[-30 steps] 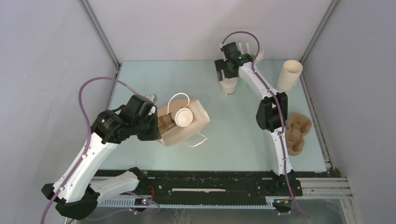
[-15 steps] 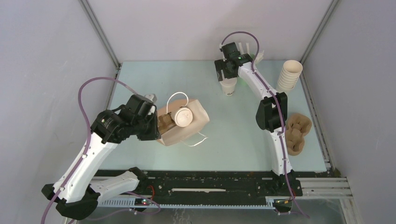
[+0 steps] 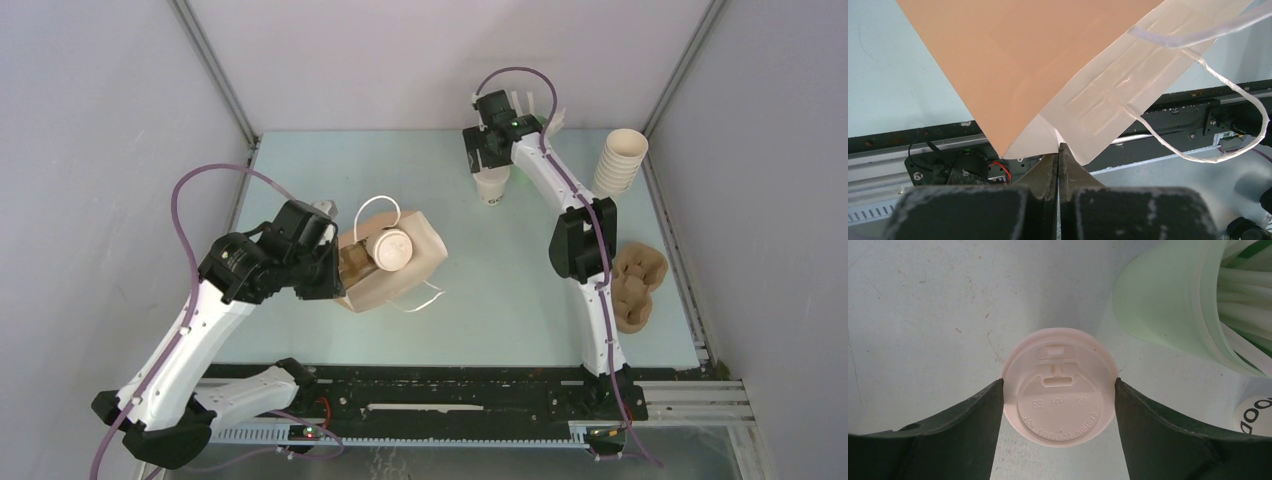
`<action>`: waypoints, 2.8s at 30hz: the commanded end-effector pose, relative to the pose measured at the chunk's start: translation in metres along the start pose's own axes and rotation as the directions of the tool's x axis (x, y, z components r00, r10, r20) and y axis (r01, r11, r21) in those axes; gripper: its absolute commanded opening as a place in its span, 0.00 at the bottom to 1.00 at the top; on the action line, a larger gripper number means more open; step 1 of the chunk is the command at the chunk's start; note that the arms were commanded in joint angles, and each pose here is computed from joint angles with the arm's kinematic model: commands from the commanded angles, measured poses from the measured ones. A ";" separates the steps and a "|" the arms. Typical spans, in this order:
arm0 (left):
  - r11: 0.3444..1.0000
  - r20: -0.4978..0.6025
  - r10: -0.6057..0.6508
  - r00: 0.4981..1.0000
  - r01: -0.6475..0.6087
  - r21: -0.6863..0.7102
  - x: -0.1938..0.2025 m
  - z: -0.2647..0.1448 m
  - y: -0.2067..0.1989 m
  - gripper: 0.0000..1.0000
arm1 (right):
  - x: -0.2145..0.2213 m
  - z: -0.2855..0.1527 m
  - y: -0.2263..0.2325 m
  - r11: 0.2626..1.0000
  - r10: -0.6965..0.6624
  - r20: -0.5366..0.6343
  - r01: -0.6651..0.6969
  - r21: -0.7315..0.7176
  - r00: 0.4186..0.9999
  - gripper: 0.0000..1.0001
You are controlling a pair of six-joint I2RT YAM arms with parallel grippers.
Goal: Pack the takeout coffee
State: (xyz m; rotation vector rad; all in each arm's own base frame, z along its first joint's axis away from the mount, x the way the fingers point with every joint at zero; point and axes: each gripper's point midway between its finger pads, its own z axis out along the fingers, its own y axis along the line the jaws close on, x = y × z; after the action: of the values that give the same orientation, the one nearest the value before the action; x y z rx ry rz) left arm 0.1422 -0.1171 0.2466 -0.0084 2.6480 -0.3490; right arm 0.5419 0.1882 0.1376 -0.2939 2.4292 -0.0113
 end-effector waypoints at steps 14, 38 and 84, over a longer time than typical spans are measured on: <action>0.999 0.022 -0.024 0.999 0.023 0.046 0.005 -0.002 -0.001 0.00 | -0.018 -0.184 0.011 0.969 0.027 0.258 0.038 -0.244 0.966 0.74; 0.986 -0.015 -0.023 1.000 0.025 0.164 0.069 -0.020 0.019 0.00 | 0.120 -0.512 0.232 0.184 -0.279 0.867 0.909 -0.374 0.413 0.63; 0.991 -0.041 -0.022 0.999 0.027 0.129 0.040 -0.029 0.008 0.00 | 0.166 -0.363 0.336 -0.221 -0.327 0.937 0.974 0.051 -0.123 0.53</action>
State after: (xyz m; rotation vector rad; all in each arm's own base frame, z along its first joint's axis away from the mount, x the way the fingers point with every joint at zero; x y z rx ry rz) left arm 0.0897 -0.1021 0.2365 -0.0097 2.7109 -0.4953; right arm 0.1158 0.4422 0.2830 -2.0048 0.7502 0.5606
